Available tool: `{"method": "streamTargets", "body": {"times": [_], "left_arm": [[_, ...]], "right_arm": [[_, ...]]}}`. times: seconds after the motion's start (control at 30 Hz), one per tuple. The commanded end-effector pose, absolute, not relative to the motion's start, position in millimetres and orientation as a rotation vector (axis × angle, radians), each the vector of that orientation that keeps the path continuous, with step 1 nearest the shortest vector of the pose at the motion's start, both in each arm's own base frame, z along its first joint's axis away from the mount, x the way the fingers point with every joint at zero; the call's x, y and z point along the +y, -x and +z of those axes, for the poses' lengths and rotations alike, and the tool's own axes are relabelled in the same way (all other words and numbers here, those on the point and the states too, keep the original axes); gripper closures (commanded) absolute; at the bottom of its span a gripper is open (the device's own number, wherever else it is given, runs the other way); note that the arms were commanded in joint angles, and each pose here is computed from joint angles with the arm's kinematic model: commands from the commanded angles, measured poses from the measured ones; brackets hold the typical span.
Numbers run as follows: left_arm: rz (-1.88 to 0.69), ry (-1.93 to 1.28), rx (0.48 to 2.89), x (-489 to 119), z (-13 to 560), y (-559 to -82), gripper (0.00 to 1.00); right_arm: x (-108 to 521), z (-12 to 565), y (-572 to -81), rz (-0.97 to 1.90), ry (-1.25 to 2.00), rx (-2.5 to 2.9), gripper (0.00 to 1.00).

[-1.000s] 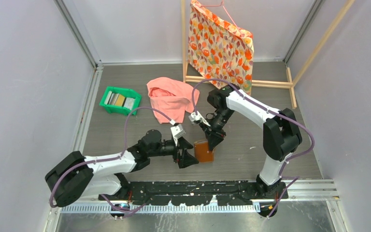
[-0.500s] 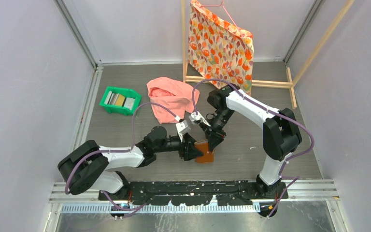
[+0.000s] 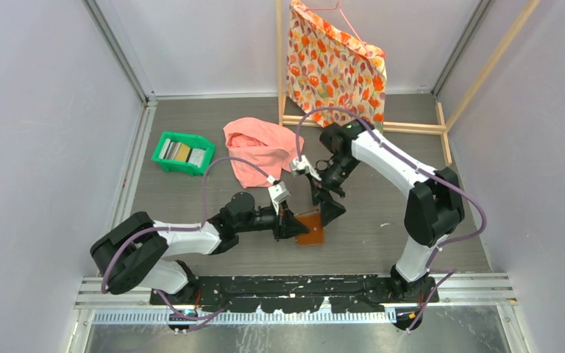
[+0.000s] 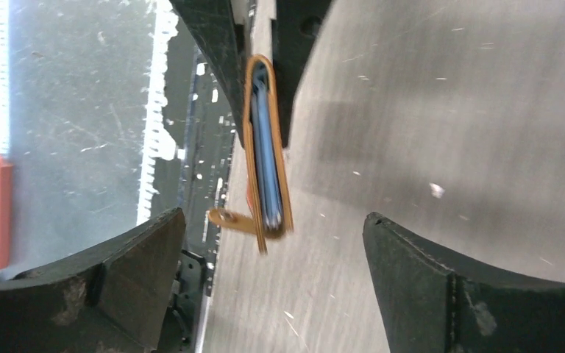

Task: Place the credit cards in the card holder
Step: Close the card holder at the center of the board.

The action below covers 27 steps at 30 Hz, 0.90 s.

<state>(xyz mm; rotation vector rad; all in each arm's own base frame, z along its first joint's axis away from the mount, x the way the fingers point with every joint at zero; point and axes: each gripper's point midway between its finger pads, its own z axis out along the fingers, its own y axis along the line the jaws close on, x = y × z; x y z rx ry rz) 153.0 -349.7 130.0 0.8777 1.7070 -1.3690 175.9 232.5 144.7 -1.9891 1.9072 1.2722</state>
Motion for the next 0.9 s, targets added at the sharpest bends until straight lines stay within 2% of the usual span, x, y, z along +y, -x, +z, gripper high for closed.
{"method": "streamTargets", "body": {"times": [0.0,0.13,0.2,0.27,0.3,0.37,0.4,0.5,0.53,0.77,0.87], "left_arm": [[-1.3,-0.778,1.699,-338,147,-163,1.0],[-1.174,-0.634,1.8,-319,150,-178,1.0],[-1.075,-0.483,1.874,-303,152,-194,1.0],[-0.98,-0.336,1.928,-287,157,-207,1.0],[-0.945,-0.262,1.947,-279,161,-212,1.0],[-0.88,-0.133,1.98,-267,165,-222,1.0],[-0.857,-0.054,2.004,-262,165,-226,1.0],[-0.841,0.136,2.044,-258,174,-236,1.0],[-0.841,0.161,2.07,-260,174,-236,1.0],[-0.898,0.192,2.105,-284,187,-238,1.0],[-0.914,0.208,2.103,-286,191,-238,1.0]], "right_arm": [[223,204,-206,1.063,1.883,1.856,0.01],[219,247,-242,0.846,1.69,1.936,0.0],[225,265,-271,0.755,1.369,2.084,0.0],[235,269,-279,0.834,1.053,2.232,0.0],[243,266,-269,0.945,1.044,2.255,0.01],[256,261,-252,1.144,1.042,2.281,0.15],[257,258,-250,1.147,1.046,2.276,0.2],[252,249,-264,1.019,0.945,2.218,0.24],[253,245,-265,1.022,0.916,2.215,0.28],[263,224,-276,1.066,0.85,2.21,0.44],[268,222,-280,1.086,0.846,2.205,0.46]]}}
